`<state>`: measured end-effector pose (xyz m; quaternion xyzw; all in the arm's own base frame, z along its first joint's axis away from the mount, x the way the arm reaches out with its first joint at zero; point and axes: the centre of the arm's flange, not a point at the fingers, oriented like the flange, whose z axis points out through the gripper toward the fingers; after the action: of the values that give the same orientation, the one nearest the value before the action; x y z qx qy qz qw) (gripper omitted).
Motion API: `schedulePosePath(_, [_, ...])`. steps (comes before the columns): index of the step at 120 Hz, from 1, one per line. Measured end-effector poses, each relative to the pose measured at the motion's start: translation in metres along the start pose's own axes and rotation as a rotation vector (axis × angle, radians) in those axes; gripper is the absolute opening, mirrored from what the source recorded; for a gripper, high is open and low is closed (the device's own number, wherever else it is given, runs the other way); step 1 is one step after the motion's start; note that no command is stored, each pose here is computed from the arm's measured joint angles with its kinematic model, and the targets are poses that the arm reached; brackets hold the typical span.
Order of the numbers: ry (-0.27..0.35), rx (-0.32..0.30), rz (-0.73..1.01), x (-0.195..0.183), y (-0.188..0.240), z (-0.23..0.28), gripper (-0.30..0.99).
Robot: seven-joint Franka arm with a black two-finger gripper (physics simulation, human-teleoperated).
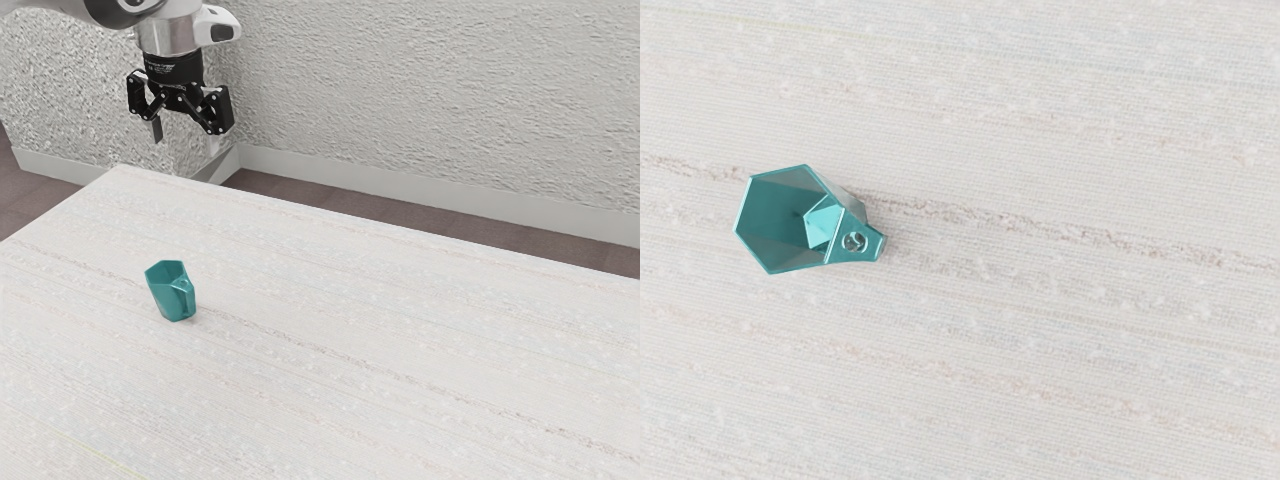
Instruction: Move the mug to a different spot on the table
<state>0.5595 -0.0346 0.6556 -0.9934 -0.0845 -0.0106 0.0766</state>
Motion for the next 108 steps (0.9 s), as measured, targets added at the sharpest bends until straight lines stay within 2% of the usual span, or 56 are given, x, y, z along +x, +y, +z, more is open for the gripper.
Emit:
schedulePosePath(68, [-0.01,0.003,0.049,0.005,0.003,0.008,0.69])
schedulePosePath(108, [-0.154,0.011,0.298,0.036,0.018,0.087,0.69])
